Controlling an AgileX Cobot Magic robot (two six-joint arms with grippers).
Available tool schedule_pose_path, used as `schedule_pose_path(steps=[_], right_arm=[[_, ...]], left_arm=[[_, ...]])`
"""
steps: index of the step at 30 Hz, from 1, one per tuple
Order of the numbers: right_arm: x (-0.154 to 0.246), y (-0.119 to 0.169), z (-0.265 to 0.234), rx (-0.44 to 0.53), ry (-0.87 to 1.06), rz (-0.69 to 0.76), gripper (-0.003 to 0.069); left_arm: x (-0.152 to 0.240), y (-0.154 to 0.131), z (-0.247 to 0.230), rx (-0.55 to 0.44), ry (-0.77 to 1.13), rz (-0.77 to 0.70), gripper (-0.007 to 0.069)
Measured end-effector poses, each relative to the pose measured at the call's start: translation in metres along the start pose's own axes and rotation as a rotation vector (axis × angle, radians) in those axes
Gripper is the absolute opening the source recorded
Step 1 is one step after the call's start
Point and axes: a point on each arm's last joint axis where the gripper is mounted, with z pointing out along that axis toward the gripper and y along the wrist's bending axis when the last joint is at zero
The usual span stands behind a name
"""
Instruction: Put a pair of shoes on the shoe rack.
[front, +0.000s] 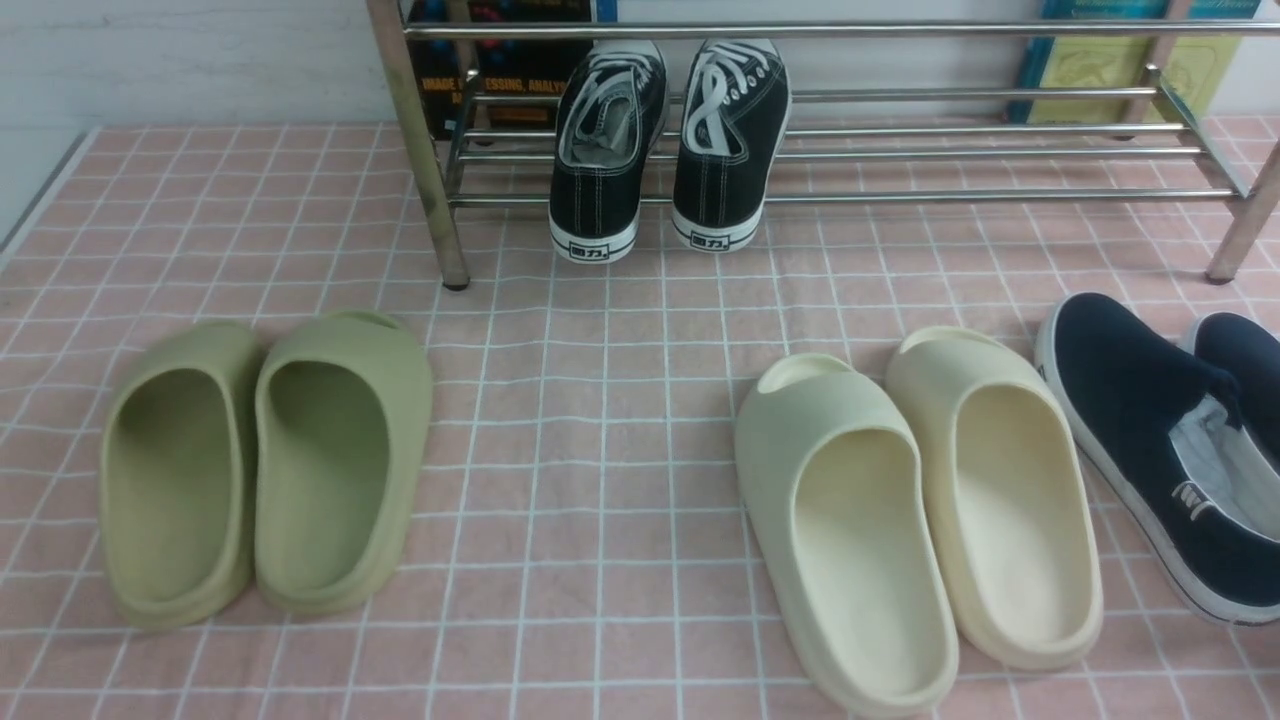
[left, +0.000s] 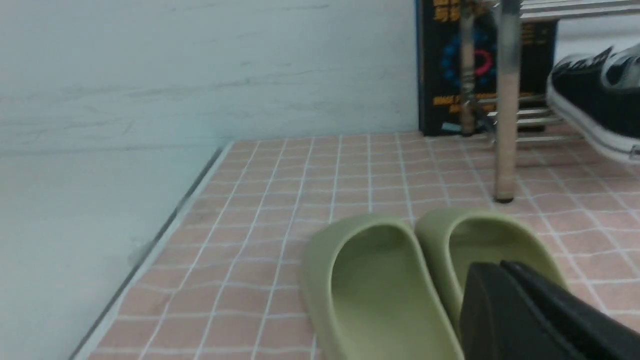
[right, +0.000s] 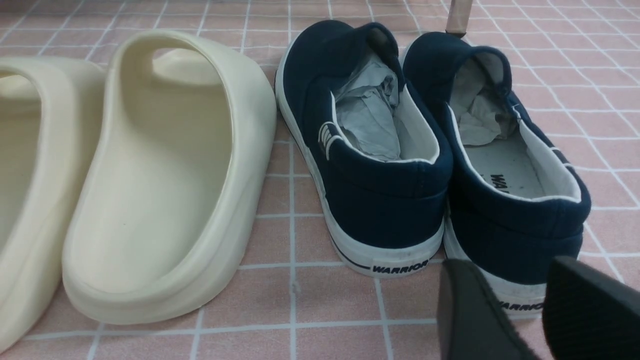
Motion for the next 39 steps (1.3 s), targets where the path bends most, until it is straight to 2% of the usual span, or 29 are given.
schedule_pose_path(steps=[3, 18, 39], right_arm=[[0.000, 0.000, 0.000, 0.000, 0.000, 0.000, 0.0240], [0.000, 0.000, 0.000, 0.000, 0.000, 0.000, 0.0240], [0.000, 0.000, 0.000, 0.000, 0.000, 0.000, 0.0240]], left_arm=[[0.023, -0.001, 0.001, -0.006, 0.064, -0.024, 0.0014], [0.042, -0.004, -0.003, 0.029, 0.265, 0.024, 0.0015], [0.042, -0.004, -0.003, 0.029, 0.274, 0.027, 0.0027]])
